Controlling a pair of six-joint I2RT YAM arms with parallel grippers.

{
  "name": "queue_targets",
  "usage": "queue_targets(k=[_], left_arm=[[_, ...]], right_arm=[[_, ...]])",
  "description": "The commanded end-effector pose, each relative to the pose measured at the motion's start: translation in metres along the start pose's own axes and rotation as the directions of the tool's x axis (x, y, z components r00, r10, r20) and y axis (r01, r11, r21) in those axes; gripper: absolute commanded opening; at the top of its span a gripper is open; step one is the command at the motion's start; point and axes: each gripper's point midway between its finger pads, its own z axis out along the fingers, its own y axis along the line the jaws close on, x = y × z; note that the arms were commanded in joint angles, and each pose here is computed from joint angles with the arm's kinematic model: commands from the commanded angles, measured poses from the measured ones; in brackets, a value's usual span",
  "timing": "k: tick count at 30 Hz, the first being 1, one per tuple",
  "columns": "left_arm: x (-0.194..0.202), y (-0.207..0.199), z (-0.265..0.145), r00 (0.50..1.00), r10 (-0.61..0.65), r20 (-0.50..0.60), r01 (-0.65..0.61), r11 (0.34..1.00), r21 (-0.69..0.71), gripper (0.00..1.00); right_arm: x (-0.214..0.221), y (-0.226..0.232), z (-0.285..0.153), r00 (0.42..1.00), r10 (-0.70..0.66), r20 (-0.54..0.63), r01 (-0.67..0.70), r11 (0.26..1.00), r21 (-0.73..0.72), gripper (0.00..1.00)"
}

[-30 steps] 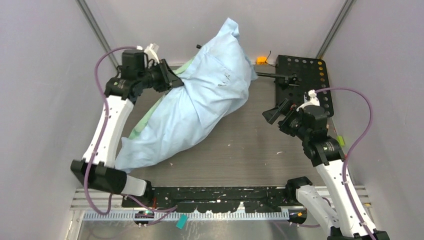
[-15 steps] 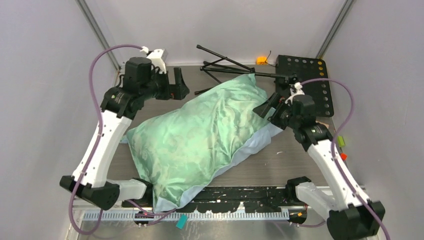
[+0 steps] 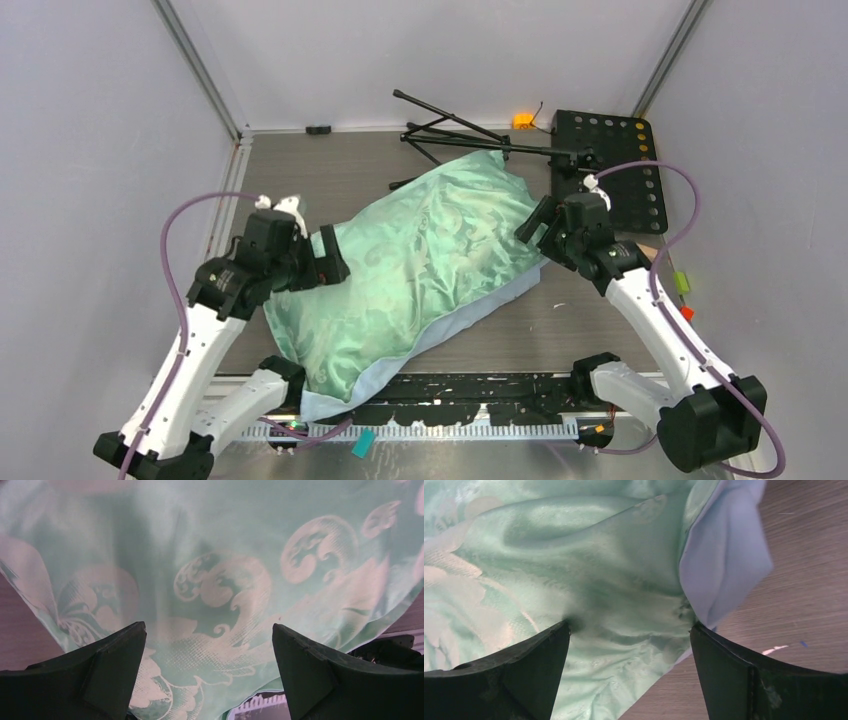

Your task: Remove the pillowcase from the pillow

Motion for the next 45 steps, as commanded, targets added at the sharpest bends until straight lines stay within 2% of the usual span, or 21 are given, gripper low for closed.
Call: queue_targets(k=[1,7,14,16,17,19,20,21,22,26,29,34,37,39,42,45], left_arm=[[0.027,0.002,0.017,0.979,-0.204,-0.014,0.204,0.979,0.007,1.0],[0.036,0.007,0.012,0.979,-0.203,-0.003,0.203,0.979,0.011,1.0],[0.043,0.04,0.016,0.959,-0.28,0.044,0.284,0.944,-0.166,1.0],[0.046,0.047,0.018,0.953,-0.3,0.049,0.303,0.929,-0.21,1.0],[0.047,0.051,0.019,0.95,-0.306,0.061,0.312,0.923,-0.227,1.0],[0.047,0.055,0.026,0.946,-0.312,0.093,0.325,0.918,-0.227,1.0],[0.052,0.056,0.034,0.945,-0.315,0.094,0.328,0.92,-0.216,1.0],[0.054,0.053,0.042,0.942,-0.322,0.098,0.336,0.922,-0.192,1.0],[0.056,0.05,0.049,0.938,-0.334,0.097,0.346,0.923,-0.165,1.0],[0.057,0.027,0.083,0.916,-0.395,0.073,0.399,0.916,-0.038,0.98],[0.043,0.008,0.108,0.908,-0.414,0.061,0.413,0.91,0.038,0.95],[-0.001,0.0,0.137,0.922,-0.372,0.11,0.376,0.927,-0.018,0.95],[-0.036,-0.013,0.144,0.925,-0.343,0.166,0.346,0.938,0.013,0.95],[-0.061,-0.023,0.133,0.939,-0.289,0.186,0.291,0.957,0.017,0.95],[-0.096,-0.03,0.094,0.951,-0.2,0.237,0.205,0.979,0.003,0.97],[-0.11,-0.025,0.055,0.949,-0.123,0.291,0.136,0.99,-0.025,0.98]], right_arm=[[-0.024,-0.024,-0.013,0.989,0.004,0.145,-0.023,0.992,0.124,0.94],[-0.039,-0.03,-0.035,0.97,0.0,0.245,-0.033,0.991,0.132,0.94],[-0.006,-0.026,-0.012,0.988,0.056,0.141,-0.065,0.996,0.056,0.93],[0.0,-0.02,-0.002,0.99,0.079,0.115,-0.082,0.997,0.018,0.88],[0.003,-0.017,0.003,0.991,0.085,0.099,-0.086,0.996,0.004,0.8],[0.003,-0.007,0.006,0.993,0.086,0.076,-0.083,0.996,-0.033,0.3],[0.002,-0.003,0.005,0.994,0.085,0.066,-0.083,0.996,-0.039,0.14],[-0.001,0.002,0.002,0.994,0.085,0.067,-0.082,0.995,-0.051,0.06],[-0.005,0.005,-0.002,0.994,0.081,0.07,-0.077,0.995,-0.06,0.04],[-0.023,0.015,-0.032,0.991,0.066,0.114,-0.057,0.996,-0.074,0.01],[-0.036,0.017,-0.062,0.982,0.07,0.175,-0.056,0.995,-0.085,0.0],[-0.051,0.021,-0.108,0.953,0.12,0.277,-0.08,0.985,-0.152,0.0],[-0.052,0.03,-0.124,0.943,0.162,0.292,-0.096,0.969,-0.228,0.0],[-0.052,0.036,-0.129,0.938,0.196,0.286,-0.116,0.955,-0.273,0.0],[-0.055,0.036,-0.128,0.923,0.248,0.293,-0.161,0.943,-0.291,0.0],[-0.06,0.03,-0.119,0.896,0.309,0.318,-0.225,0.935,-0.274,0.0]])
